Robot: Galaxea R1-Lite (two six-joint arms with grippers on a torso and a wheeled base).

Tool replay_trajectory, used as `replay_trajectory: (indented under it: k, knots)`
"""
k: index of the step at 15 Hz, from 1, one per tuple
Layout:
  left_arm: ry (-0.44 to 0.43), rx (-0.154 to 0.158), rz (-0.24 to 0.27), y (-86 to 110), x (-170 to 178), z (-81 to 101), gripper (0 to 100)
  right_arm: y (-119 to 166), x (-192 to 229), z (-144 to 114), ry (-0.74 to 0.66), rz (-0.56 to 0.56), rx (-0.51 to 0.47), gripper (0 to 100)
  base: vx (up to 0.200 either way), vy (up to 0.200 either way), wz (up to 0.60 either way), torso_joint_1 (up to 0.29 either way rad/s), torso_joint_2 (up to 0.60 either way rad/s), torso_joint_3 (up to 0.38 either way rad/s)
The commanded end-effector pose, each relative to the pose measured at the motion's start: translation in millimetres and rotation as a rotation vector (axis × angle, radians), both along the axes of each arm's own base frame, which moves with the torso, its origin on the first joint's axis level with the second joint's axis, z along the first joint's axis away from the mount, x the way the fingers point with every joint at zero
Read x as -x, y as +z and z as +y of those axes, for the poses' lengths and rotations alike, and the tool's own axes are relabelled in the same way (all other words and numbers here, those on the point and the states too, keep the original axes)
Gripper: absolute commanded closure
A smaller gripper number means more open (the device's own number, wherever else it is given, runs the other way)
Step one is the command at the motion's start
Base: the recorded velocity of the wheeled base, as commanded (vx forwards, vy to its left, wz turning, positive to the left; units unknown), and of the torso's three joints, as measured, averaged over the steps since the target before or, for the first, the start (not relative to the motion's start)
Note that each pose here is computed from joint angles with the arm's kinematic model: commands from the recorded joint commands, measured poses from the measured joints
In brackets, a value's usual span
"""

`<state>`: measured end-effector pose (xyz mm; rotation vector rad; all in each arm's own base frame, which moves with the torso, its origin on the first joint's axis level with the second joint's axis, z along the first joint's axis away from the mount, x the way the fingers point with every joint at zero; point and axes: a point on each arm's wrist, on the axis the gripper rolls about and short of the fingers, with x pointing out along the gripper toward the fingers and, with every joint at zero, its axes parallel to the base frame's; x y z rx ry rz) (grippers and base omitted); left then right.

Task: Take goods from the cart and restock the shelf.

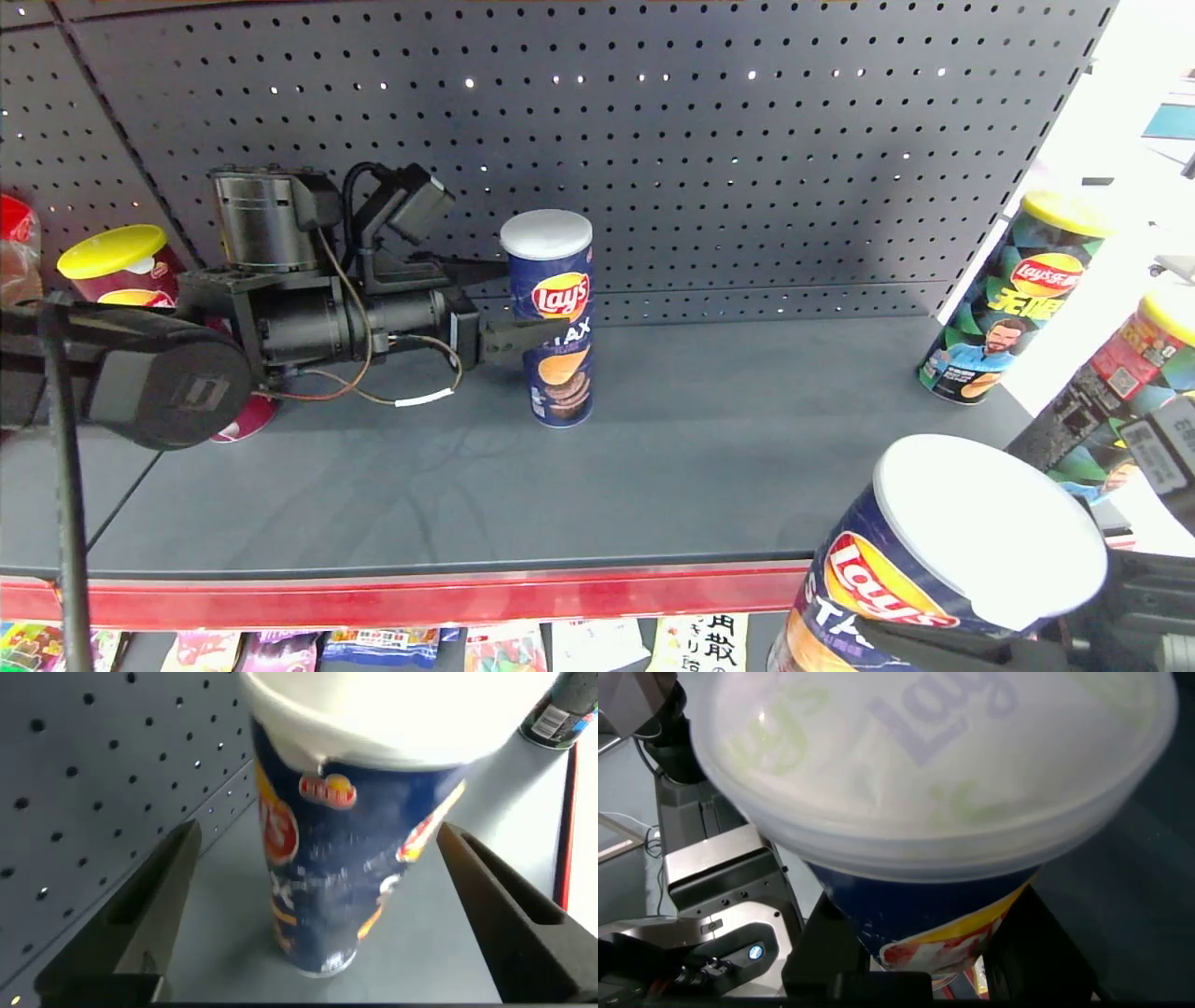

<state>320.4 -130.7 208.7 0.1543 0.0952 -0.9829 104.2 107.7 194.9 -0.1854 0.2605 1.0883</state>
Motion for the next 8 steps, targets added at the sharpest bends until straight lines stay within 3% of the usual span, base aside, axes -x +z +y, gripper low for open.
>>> replay_trajectory:
  k: [1, 8]
  knots:
    - [0.001, -0.002, 0.003, -4.1, -9, -5.6, 0, 0, 0, 0, 0.001, 0.001, 0.001, 100, 0.0, 0.0, 0.0, 0.0, 0.0, 0.0]
    - [-0.003, 0.006, -0.018, -1.7, -22, -17.4, 0, 0, -1, 0, -0.005, 0.0, 0.004, 100, 0.0, 0.0, 0.0, 0.0, 0.0, 0.0]
